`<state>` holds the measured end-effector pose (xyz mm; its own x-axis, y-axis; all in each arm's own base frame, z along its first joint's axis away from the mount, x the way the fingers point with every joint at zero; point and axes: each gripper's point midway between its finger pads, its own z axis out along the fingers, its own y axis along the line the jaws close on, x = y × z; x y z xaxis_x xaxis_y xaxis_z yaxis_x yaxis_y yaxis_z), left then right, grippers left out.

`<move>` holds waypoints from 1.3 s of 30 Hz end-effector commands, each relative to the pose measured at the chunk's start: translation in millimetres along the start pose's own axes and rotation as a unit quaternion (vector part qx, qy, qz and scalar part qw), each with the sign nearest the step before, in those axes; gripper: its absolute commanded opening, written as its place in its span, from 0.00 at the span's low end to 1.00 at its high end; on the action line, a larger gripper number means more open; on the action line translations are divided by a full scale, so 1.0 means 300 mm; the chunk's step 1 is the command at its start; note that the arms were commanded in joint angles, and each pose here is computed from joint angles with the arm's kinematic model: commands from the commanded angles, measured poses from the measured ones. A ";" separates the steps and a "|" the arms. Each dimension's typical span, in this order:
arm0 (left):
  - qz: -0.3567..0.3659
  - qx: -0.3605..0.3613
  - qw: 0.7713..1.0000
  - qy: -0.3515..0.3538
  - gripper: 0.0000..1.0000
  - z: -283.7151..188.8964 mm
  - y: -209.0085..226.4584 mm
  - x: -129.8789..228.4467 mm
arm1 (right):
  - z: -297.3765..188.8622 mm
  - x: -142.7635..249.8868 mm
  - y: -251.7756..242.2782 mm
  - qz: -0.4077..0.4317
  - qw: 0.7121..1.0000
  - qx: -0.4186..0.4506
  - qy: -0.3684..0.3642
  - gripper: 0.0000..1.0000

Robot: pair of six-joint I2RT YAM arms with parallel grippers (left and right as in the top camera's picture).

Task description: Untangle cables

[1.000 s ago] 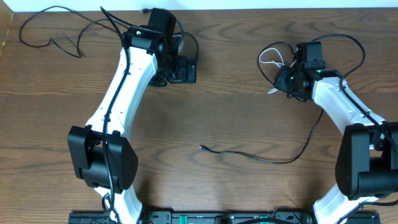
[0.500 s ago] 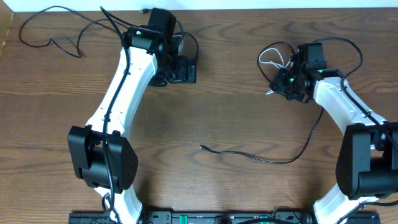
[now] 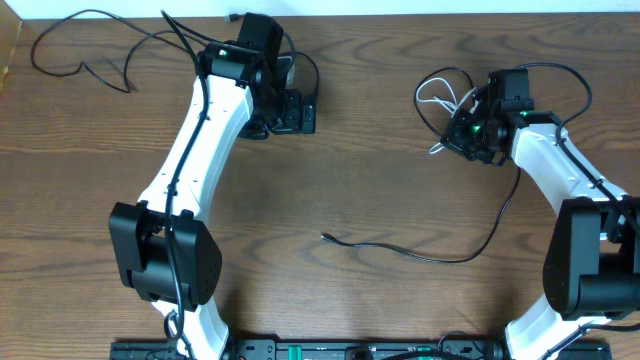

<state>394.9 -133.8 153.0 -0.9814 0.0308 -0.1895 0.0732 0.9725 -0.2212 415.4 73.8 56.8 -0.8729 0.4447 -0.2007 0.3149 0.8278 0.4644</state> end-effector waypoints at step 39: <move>0.152 0.149 0.977 0.009 0.97 0.029 -0.346 0.065 | -0.649 -0.044 0.022 -0.020 0.985 0.061 -0.159 0.86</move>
<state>378.9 -217.7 169.3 -0.9297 0.2497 -0.2708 0.3461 0.8436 -0.4105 349.7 18.7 260.3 -0.6974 0.4814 -0.5310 0.2743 0.8637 0.4228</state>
